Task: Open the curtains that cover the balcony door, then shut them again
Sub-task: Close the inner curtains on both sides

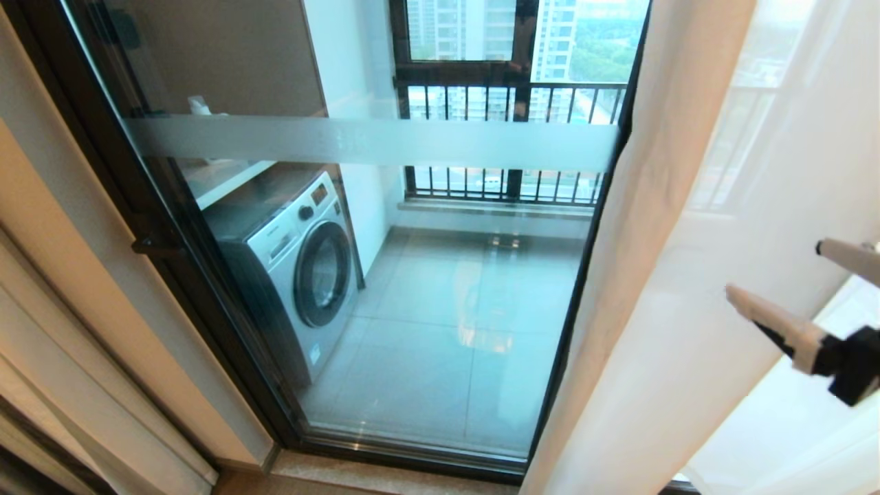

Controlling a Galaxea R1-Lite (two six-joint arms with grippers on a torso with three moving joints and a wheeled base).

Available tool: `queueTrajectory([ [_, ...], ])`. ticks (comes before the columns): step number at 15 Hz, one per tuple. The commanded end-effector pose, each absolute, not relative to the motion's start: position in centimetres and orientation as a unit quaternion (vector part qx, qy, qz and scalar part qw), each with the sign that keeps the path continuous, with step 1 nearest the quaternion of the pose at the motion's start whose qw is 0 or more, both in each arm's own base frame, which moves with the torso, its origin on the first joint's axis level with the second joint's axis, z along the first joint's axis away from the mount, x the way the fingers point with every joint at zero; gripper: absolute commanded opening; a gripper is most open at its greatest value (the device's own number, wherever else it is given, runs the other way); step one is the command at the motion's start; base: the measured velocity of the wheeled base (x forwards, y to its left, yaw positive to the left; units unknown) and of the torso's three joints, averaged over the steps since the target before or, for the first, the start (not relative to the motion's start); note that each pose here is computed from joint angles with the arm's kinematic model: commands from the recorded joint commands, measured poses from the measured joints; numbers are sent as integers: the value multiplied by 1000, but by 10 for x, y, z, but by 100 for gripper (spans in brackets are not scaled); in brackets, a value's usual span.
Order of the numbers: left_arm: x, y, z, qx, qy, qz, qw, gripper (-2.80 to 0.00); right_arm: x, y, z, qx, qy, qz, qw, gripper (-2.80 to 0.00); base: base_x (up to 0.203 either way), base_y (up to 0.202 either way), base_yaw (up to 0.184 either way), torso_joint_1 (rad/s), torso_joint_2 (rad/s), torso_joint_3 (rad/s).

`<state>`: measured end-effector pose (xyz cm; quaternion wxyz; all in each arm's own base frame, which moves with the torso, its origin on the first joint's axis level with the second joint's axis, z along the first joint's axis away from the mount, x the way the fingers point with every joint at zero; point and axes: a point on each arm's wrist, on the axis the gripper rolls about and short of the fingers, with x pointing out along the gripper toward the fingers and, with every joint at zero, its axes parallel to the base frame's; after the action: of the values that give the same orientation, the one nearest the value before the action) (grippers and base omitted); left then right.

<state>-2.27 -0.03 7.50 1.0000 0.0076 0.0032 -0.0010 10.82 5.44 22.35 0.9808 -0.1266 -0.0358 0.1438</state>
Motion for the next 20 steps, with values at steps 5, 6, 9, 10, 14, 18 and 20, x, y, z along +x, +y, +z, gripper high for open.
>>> queueTrajectory([
  [5,-23,0,75,8,3,-1,1000,-280,49,21,171,-145,-3,142,979,-280,0,0,0,0,0,0],
  [6,-23,0,75,8,4,-1,1000,-280,44,17,163,-154,24,130,979,-280,0,0,0,0,0,0],
  [9,-23,0,75,8,3,-1,1000,-280,44,10,153,-159,78,72,982,-280,0,0,0,0,0,0],
  [10,-23,0,75,8,3,0,1000,-280,46,7,152,-156,92,36,983,-280,0,0,0,0,0,0],
  [14,-23,0,75,8,3,0,1000,-280,40,1,147,-135,88,-14,987,-280,0,0,0,0,0,0],
  [18,-23,0,75,8,4,-1,1000,-280,16,-2,122,-129,60,-14,990,-280,0,0,0,0,0,0],
  [20,-23,0,75,8,4,-1,1000,-280,4,-3,106,-128,55,-15,990,-280,0,0,0,0,0,0],
])
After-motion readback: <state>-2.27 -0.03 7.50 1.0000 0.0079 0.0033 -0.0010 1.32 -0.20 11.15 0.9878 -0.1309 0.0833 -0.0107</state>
